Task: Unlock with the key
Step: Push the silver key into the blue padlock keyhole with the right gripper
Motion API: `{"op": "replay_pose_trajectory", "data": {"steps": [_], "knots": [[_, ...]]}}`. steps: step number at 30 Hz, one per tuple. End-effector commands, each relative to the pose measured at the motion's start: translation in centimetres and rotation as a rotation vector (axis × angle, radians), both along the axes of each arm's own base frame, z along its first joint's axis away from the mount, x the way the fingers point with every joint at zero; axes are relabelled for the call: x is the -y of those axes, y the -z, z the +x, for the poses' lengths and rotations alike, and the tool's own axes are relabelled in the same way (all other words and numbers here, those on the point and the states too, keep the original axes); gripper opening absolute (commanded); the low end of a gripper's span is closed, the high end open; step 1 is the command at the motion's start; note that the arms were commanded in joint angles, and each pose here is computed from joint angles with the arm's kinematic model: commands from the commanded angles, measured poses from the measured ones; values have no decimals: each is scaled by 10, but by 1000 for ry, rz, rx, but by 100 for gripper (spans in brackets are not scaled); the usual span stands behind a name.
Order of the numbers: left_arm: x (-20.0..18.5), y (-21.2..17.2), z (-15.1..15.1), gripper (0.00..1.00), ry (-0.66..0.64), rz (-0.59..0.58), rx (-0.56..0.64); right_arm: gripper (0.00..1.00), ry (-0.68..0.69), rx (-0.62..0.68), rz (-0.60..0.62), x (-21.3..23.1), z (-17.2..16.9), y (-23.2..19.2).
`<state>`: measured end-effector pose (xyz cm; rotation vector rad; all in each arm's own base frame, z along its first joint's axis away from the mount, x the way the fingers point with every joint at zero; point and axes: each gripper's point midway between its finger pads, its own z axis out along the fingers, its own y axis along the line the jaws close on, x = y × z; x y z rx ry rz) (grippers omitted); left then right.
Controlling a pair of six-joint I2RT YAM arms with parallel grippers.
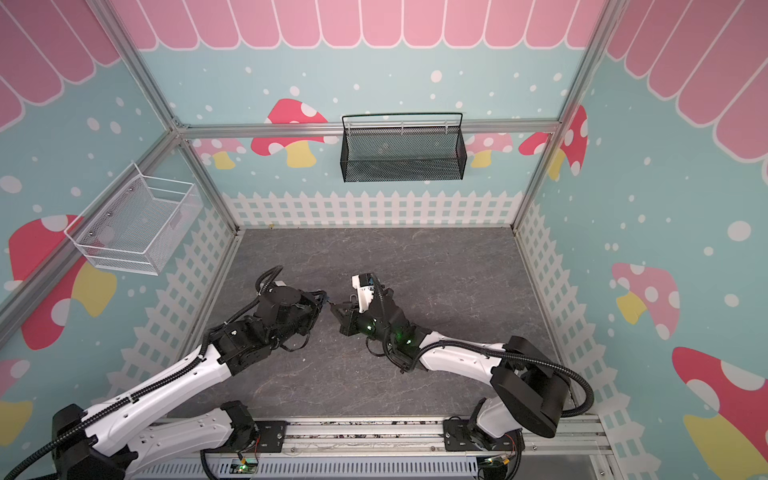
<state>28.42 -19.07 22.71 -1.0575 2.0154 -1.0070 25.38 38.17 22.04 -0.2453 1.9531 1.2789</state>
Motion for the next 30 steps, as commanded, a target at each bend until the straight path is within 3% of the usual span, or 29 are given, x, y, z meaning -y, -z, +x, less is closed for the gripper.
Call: {"op": "replay_pose_trajectory", "data": {"steps": [1, 9, 22, 27, 30], "knots": [[1, -6, -2, 0, 3, -41, 9, 0, -14, 45, 38, -8, 1, -23], [16, -9, -6, 0, 32, -104, -29, 0, 5, 66, 4, -12, 7, -28], [34, -14, -13, 0, 74, -160, -68, 0, 89, 249, -96, -17, 13, -57], [41, -19, -15, 0, 109, -155, -63, 0, 34, 302, -106, -25, 8, -66], [37, -18, -14, 0, 109, -92, -46, 0, -26, 292, -63, -31, -2, -79]]}}
